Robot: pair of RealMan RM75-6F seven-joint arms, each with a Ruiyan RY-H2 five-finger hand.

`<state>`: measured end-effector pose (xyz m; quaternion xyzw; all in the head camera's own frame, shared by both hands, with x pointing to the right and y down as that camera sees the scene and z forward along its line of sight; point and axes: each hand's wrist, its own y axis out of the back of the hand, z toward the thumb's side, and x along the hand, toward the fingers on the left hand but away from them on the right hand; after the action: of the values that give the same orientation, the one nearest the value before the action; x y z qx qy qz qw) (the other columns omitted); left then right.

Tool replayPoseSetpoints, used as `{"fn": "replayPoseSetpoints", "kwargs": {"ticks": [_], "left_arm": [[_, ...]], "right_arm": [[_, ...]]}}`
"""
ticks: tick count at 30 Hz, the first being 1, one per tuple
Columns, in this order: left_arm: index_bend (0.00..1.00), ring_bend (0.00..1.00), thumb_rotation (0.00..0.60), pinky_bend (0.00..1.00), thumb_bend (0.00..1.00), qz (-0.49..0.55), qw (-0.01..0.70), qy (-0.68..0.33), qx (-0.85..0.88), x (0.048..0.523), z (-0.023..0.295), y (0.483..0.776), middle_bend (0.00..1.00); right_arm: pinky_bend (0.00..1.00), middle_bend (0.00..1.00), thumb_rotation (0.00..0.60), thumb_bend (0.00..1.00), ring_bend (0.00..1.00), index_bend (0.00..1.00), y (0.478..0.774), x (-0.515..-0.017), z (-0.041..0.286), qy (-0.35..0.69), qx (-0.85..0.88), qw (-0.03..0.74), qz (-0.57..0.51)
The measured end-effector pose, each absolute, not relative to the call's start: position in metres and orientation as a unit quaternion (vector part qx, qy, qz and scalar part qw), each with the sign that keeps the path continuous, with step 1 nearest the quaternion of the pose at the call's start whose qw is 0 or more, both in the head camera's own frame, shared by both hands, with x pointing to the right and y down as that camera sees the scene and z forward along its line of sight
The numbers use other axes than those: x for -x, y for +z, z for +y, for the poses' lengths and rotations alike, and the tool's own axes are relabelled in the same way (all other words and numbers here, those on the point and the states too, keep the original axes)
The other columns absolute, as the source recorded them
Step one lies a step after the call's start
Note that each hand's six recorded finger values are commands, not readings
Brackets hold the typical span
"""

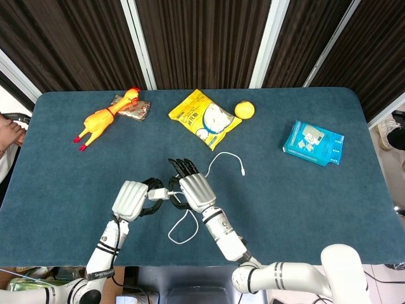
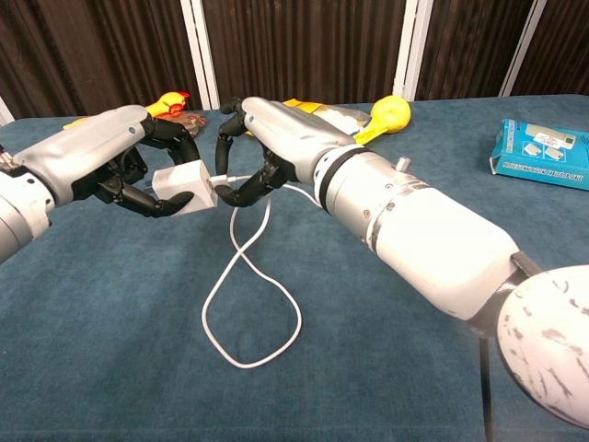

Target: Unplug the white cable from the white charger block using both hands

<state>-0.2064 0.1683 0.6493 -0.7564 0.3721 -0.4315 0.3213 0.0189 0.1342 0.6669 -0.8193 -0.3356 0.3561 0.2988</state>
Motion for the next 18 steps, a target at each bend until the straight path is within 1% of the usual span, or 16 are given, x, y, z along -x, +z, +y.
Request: {"fn": "replayPoseSetpoints", "kwargs": {"ticks": [15,18], "left_arm": [[0.77,1.00,0.600,1.00,0.57,0.369,0.325,-0.429,0.758,0.2049,0.1697,0.6469,0.84],[0.77,1.00,0.600,1.00,0.57,0.368,0.325,-0.430,0.758,0.2054,0.1699,0.6468,0.84]], "right_arm": [[0.00,0.16,0.600,0.51,0.00,0.67,0.6687,-0.0161,0.1362,0.360,0.818,0.301,-0.334],[0.00,0.18,0.600,0.53,0.00,0.69,0.6687,-0.0154,0.1360,0.360,0.817,0.300,-0.336]]}}
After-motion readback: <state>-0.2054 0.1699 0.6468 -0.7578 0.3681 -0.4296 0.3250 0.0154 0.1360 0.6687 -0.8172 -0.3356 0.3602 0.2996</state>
